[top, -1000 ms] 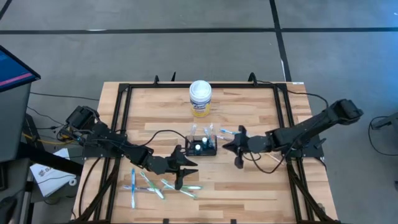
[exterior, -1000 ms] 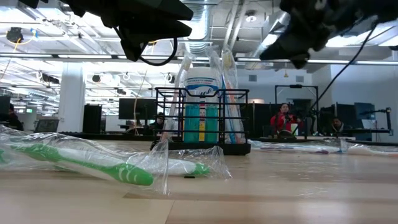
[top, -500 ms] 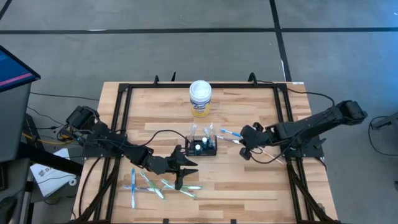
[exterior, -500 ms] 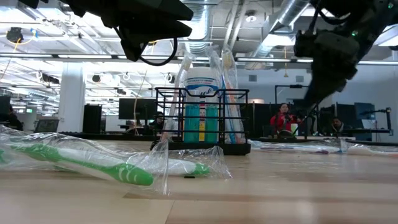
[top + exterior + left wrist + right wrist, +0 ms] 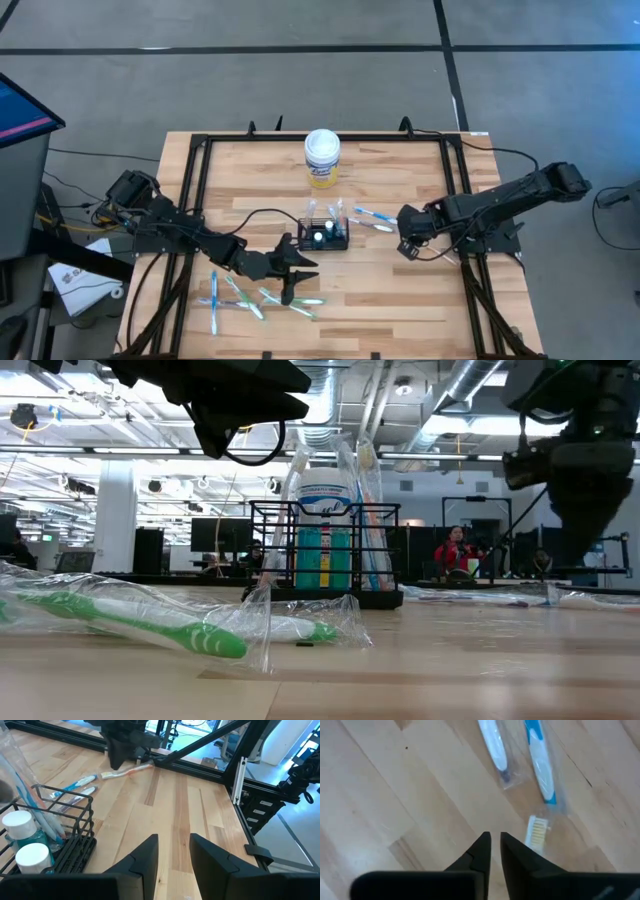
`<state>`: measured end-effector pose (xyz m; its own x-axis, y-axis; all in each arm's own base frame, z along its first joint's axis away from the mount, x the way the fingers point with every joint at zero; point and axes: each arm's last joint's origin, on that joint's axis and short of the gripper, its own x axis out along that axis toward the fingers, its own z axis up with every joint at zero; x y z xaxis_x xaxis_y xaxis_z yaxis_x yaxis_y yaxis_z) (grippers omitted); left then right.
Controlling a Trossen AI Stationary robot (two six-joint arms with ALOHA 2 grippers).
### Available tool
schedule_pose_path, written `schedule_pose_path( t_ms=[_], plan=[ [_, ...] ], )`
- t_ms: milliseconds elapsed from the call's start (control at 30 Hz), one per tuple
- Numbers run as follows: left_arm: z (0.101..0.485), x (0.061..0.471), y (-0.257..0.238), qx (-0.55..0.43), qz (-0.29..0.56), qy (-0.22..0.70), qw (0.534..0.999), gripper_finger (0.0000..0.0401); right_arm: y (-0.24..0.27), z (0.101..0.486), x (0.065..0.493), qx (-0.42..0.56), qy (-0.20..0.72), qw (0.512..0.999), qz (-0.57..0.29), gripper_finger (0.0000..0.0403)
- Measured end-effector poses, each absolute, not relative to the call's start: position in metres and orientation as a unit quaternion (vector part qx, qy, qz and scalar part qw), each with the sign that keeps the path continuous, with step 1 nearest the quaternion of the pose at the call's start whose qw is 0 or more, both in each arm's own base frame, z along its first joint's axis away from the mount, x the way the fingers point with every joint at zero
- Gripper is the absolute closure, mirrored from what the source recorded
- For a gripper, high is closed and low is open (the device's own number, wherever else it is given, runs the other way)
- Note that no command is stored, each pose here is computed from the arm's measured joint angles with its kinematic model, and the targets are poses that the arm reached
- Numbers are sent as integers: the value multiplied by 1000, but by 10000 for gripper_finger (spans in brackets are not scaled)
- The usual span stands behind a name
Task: Pick & Place toothbrushing station
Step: Put the orange toothbrush into the mesh organizer
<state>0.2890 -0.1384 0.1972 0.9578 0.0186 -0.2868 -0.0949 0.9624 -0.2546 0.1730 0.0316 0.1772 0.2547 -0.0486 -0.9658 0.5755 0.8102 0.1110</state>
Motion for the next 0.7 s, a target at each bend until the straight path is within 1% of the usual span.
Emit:
schedule_pose_path(
  t_ms=[133,333,467,700],
  plan=[
    [197,289,-138,-134,29,142,980,295,30,176,170,225,587,748,-213,340],
    [197,289,-138,-134,29,142,980,295,29,175,162,230,610,718,-243,306],
    [197,289,-138,-134,29,142,980,295,28,174,163,235,607,717,-250,288],
    [197,289,-138,-134,29,142,980,295,22,159,169,201,643,687,-271,255]
  ],
)
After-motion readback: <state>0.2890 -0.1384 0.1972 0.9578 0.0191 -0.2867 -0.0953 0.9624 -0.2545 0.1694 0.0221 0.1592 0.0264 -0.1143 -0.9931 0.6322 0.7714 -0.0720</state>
